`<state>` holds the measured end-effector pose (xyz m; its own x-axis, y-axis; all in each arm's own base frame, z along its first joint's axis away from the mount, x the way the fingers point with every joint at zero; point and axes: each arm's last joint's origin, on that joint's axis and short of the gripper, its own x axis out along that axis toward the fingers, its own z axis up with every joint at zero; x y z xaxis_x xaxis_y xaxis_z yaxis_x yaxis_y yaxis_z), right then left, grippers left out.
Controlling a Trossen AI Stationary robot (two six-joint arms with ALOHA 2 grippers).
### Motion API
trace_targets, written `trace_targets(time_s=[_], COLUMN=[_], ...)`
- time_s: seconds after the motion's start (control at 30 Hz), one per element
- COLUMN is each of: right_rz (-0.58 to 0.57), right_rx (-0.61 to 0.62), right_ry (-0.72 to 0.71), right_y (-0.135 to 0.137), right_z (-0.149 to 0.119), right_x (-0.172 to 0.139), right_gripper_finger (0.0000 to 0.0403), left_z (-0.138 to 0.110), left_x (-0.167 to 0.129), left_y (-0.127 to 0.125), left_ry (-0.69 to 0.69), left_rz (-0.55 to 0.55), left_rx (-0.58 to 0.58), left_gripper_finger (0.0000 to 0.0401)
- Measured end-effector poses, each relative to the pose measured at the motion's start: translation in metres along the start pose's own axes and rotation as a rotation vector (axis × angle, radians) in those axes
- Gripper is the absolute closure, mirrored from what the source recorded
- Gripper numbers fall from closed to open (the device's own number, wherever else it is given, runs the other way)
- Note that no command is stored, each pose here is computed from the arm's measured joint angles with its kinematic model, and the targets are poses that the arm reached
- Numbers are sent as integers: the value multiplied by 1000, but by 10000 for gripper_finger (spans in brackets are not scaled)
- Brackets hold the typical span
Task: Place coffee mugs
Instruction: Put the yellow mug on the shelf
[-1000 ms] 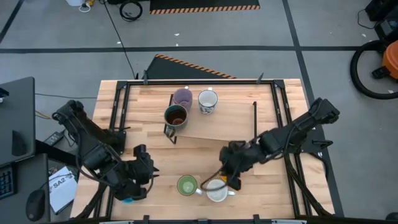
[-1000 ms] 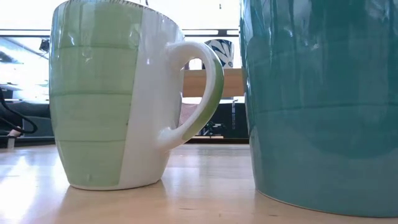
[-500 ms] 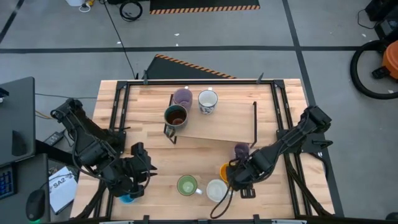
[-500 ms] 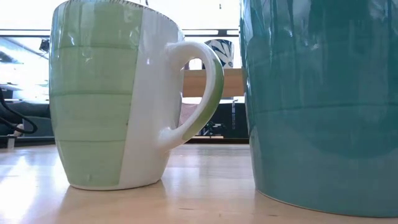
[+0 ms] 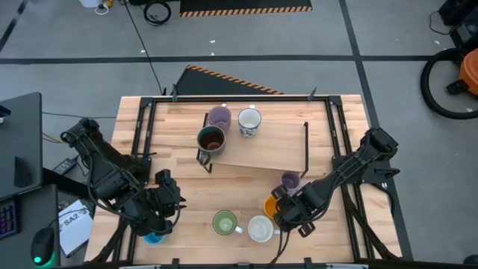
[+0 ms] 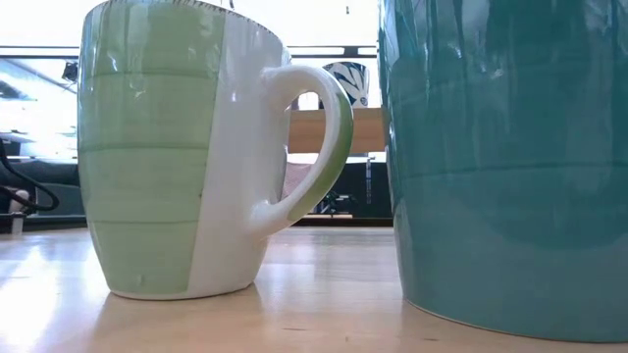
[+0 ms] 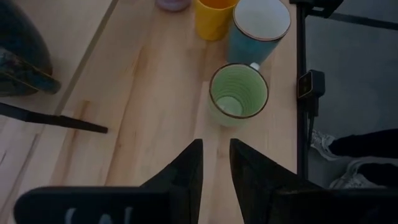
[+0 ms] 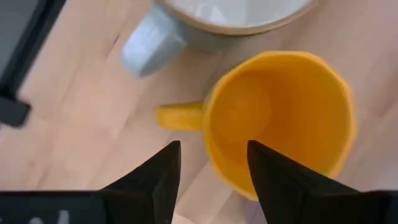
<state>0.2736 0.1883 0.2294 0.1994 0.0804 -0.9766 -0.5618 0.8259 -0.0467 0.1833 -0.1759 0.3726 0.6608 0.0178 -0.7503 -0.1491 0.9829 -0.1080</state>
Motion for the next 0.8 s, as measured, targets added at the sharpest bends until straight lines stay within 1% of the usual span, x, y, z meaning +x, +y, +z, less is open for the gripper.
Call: trace_targets(time_s=[0.13, 0.3, 0.5, 0.7, 0.8], right_rz=[-20, -29, -8, -9, -10], right_rx=[-111, -166, -164, -152, -151], right_ry=[0, 8, -14, -18, -18], right_y=[0, 0, 1, 1, 1], right_z=[-4, -8, -11, -11, -11], right_x=[9, 18, 27, 27, 27], right_gripper_finger=[230, 249, 291, 346, 366], left_z=[-1, -2, -3, -4, -5], left_x=[0, 0, 0, 0, 0], left_y=[1, 2, 4, 5, 5], left_ry=[8, 16, 29, 38, 58], left_rz=[9, 19, 34, 43, 42], left_rx=[3, 13, 26, 34, 40], left_gripper_finger=[317, 317, 317, 317, 317])
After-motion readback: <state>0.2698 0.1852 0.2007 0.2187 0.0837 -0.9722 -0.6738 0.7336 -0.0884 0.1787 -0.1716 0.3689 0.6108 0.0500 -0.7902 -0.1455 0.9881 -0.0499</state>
